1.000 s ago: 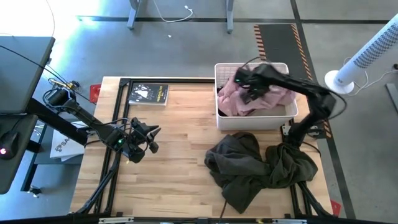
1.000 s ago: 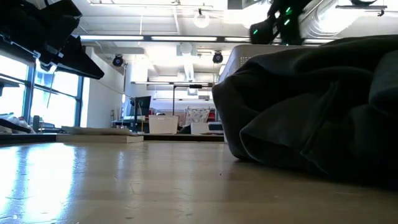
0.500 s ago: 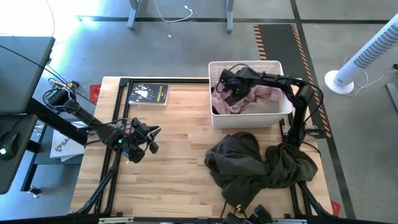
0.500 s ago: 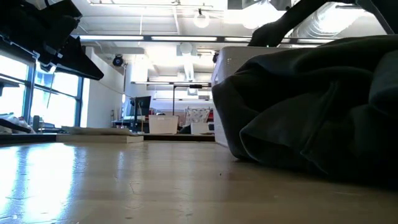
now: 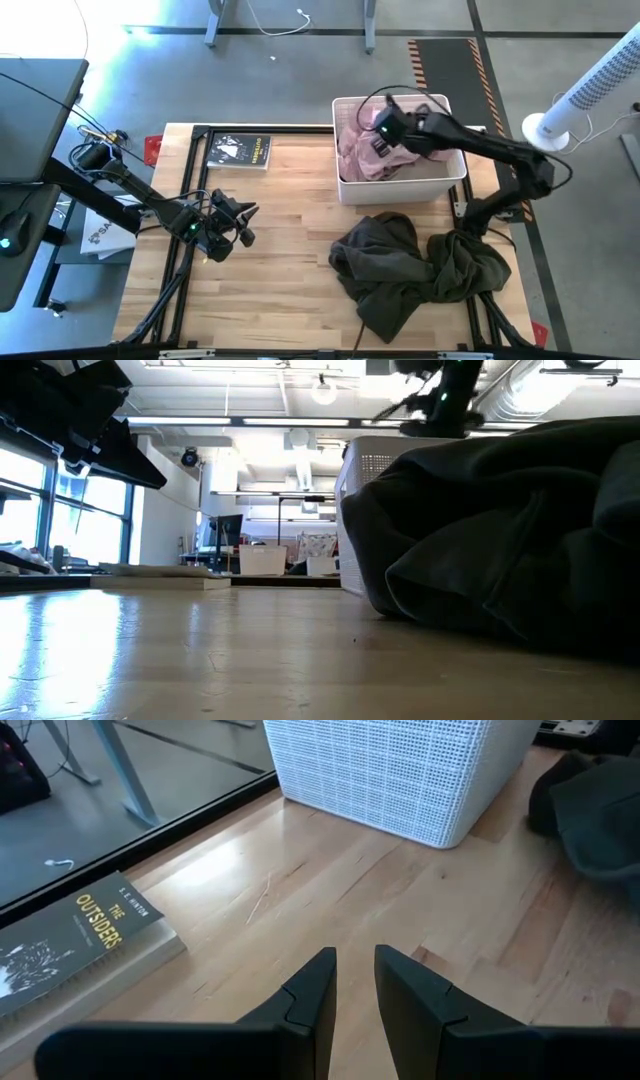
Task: Sort clothes
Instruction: Put the pink shirt into the laundry bin
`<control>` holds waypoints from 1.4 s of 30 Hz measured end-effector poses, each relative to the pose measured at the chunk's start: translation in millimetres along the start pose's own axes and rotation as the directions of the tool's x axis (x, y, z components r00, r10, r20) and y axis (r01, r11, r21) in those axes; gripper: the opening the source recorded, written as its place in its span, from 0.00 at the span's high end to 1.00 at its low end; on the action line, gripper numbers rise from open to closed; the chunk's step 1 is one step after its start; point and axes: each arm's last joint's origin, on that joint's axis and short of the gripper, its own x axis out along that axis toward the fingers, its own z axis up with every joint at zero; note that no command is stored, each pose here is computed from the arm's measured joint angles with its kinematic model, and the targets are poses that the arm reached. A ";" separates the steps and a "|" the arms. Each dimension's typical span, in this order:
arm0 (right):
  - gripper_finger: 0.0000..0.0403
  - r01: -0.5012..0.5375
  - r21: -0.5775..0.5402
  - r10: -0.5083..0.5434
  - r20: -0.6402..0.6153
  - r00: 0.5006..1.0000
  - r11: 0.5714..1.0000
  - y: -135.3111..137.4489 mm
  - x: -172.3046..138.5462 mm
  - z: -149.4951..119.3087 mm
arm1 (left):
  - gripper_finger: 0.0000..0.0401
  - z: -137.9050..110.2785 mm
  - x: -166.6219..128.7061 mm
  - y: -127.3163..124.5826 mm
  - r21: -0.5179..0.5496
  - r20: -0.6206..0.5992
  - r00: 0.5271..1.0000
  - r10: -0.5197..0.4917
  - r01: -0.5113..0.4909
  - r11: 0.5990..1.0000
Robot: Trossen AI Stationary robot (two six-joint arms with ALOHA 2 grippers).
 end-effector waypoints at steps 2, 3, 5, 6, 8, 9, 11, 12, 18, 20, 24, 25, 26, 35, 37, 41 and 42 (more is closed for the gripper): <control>0.69 0.032 0.070 -0.032 0.007 0.999 0.997 -7.4 -12.9 -5.7 | 0.82 0.1 0.0 -0.1 -0.001 -0.001 1.000 -0.001 0.001 1.000; 0.69 0.044 0.103 -0.043 -0.010 0.999 0.994 -12.4 -16.2 -9.2 | 0.82 0.1 0.0 -0.1 -0.002 -0.001 1.000 -0.002 0.002 1.000; 0.69 0.101 0.139 -0.089 -0.090 0.992 0.985 -23.0 -15.4 -17.7 | 0.82 -0.1 0.0 -0.3 -0.003 -0.006 1.000 -0.006 0.006 1.000; 0.69 0.137 0.150 -0.117 -0.140 0.983 0.979 -28.1 -13.1 -22.0 | 0.82 -0.2 0.0 -0.4 -0.003 -0.010 1.000 -0.010 0.010 1.000; 0.69 0.206 0.156 -0.167 -0.233 0.958 0.966 -33.8 -5.0 -30.0 | 0.82 -0.4 0.0 -0.5 -0.006 -0.015 1.000 -0.014 0.013 1.000; 0.69 0.223 0.156 -0.177 -0.266 0.948 0.962 -35.1 0.9 -34.3 | 0.82 -0.4 0.0 -0.6 -0.010 -0.016 1.000 -0.014 0.014 1.000; 0.69 0.233 0.144 -0.178 -0.319 0.931 0.962 -34.9 17.0 -45.0 | 0.82 -0.5 0.0 -0.5 -0.010 -0.017 1.000 -0.015 0.015 1.000; 0.69 0.226 0.141 -0.168 -0.338 0.926 0.964 -34.0 26.6 -50.5 | 0.82 -0.4 0.0 -0.6 -0.011 -0.017 1.000 -0.015 0.014 1.000; 0.69 0.069 0.212 0.014 -0.365 0.931 0.975 -30.3 94.7 -86.9 | 0.82 -0.3 0.0 -0.5 -0.011 -0.013 1.000 -0.012 0.012 1.000; 0.69 0.015 0.237 0.073 -0.358 0.931 0.971 -30.9 108.7 -97.1 | 0.82 -0.3 0.0 -0.5 -0.011 -0.013 1.000 -0.012 0.012 1.000; 0.69 0.005 0.240 0.087 -0.371 0.924 0.971 -35.2 113.1 -101.3 | 0.82 -0.3 0.0 -0.4 -0.011 -0.011 1.000 -0.010 0.010 1.000; 0.69 0.003 0.230 0.087 -0.379 0.921 0.973 -36.4 109.6 -98.4 | 0.82 -0.2 0.0 -0.3 -0.011 -0.007 1.000 -0.007 0.007 1.000; 0.69 -0.001 0.215 0.085 -0.380 0.921 0.977 -37.6 104.3 -94.2 | 0.82 0.0 0.0 -0.3 -0.011 -0.004 1.000 -0.005 0.005 1.000; 0.69 0.030 0.199 -0.022 -0.046 0.999 0.980 -36.9 11.0 -36.0 | 0.82 0.3 0.0 0.1 -0.002 0.009 1.000 0.006 -0.006 1.000; 0.69 0.032 0.216 -0.045 0.058 0.997 0.976 -32.8 -4.9 -30.1 | 0.82 0.3 0.1 0.1 -0.002 0.009 1.000 0.006 -0.006 1.000; 0.69 -0.033 0.234 -0.005 0.160 0.987 0.972 -21.0 -11.3 -24.4 | 0.82 0.2 0.0 0.0 -0.003 0.006 1.000 0.003 -0.003 1.000; 0.69 -0.054 0.228 0.014 0.175 0.984 0.972 -16.6 -7.9 -23.9 | 0.82 0.1 0.1 -0.1 -0.003 0.004 1.000 0.002 -0.002 1.000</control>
